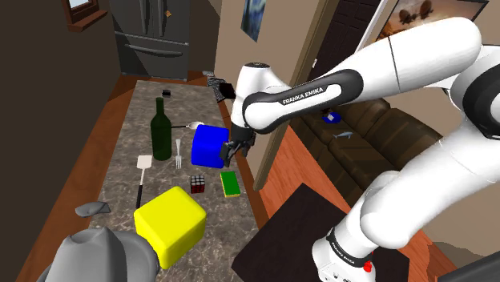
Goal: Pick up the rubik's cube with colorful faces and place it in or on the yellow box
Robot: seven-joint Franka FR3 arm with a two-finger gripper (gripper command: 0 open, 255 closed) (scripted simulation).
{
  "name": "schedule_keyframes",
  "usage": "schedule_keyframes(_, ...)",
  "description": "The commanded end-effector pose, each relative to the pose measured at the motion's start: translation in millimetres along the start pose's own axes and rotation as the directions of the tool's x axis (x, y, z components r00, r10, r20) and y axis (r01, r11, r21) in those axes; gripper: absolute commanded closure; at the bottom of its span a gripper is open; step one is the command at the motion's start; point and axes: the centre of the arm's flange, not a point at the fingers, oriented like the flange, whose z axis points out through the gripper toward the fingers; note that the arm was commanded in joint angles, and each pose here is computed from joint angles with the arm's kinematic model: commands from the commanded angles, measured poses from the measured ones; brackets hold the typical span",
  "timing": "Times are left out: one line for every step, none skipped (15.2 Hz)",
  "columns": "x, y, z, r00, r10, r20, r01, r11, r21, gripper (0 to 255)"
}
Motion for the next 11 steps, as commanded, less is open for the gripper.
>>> schedule_keyframes(10.5, -6.5, 21.1, 1.000, 0.011, -0.003, -0.011, 1.000, -0.003, 0)
schedule_keyframes(17.7, -9.1, 31.8, 1.000, 0.017, -0.004, -0.017, 1.000, -0.004, 0)
schedule_keyframes(25.0, -11.7, 42.5, 1.000, 0.022, -0.005, -0.022, 1.000, -0.006, 0)
schedule_keyframes(32.3, -14.2, 53.2, 1.000, 0.028, -0.006, -0.028, 1.000, -0.008, 0)
schedule_keyframes(39.7, -16.6, 63.9, 0.999, 0.033, -0.007, -0.033, 0.999, -0.010, 0)
schedule_keyframes(47.0, -19.0, 74.6, 0.999, 0.039, -0.008, -0.039, 0.999, -0.011, 0)
schedule_keyframes(54.4, -21.3, 85.3, 0.999, 0.044, -0.008, -0.044, 0.999, -0.013, 0)
schedule_keyframes(61.8, -23.6, 95.9, 0.999, 0.050, -0.009, -0.050, 0.999, -0.015, 0)
schedule_keyframes(69.2, -25.8, 106.6, 0.998, 0.055, -0.010, -0.055, 0.998, -0.017, 0)
schedule_keyframes(76.6, -27.9, 117.3, 0.998, 0.060, -0.011, -0.061, 0.998, -0.018, 0)
schedule_keyframes(84.1, -30.0, 128.0, 0.998, 0.066, -0.012, -0.066, 0.998, -0.020, 0)
